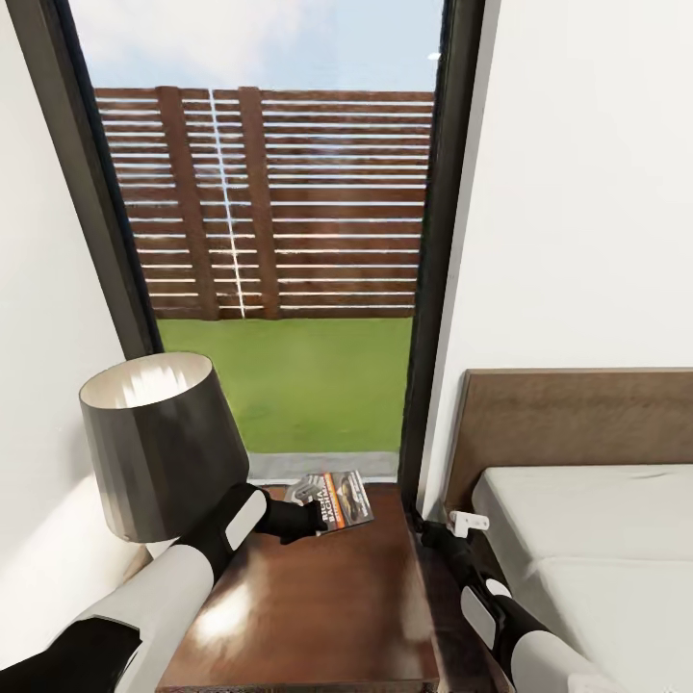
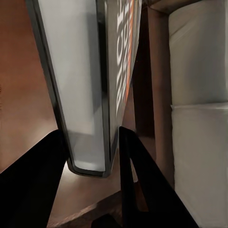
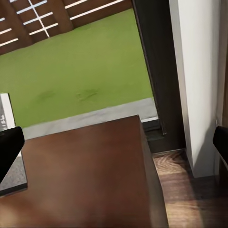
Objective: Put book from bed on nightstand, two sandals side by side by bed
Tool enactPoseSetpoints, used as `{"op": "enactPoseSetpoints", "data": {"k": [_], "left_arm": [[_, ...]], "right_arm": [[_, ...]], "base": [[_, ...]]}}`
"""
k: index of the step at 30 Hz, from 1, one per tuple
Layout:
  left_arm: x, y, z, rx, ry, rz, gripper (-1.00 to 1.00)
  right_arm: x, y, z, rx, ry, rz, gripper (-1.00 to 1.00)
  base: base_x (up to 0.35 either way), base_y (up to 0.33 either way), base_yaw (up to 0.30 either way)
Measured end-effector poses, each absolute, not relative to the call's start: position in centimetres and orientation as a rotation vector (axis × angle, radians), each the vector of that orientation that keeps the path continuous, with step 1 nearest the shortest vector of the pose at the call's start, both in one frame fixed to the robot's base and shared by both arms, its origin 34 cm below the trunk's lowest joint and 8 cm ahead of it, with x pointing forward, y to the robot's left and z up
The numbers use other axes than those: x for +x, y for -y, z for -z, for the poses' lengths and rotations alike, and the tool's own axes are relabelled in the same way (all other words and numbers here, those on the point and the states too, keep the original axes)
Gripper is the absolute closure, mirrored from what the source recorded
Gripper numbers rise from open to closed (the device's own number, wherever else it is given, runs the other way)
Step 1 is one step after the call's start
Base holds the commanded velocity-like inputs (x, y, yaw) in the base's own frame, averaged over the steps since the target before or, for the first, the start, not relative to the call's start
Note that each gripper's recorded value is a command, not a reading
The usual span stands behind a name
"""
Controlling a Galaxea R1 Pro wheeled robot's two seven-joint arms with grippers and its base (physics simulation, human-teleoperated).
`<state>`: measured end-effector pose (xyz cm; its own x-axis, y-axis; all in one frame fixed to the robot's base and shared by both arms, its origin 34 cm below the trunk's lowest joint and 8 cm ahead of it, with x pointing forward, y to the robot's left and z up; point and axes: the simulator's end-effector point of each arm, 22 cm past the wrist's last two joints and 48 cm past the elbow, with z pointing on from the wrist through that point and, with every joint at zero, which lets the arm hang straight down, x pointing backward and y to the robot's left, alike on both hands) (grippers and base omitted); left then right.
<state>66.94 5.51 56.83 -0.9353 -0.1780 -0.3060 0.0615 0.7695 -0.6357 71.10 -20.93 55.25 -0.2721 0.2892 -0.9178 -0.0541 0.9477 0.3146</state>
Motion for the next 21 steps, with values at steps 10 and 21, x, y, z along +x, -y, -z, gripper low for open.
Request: {"op": "enactPoseSetpoints", "data": {"k": [10,21], "left_arm": [[66.5,-5.5,-54.9,-0.089,-2.614,0.957,1.0],[66.5,-5.5,-54.9,-0.09,-2.613,0.958,1.0]], "right_arm": [[70.7,20.9,-53.3,0.174,-1.82,-0.333,-1.0],[70.7,21.0,-53.3,0.174,-1.82,-0.332,-1.0]], "base": [[0.0,0.0,0.0],[0.0,0.0,0.0]]}}
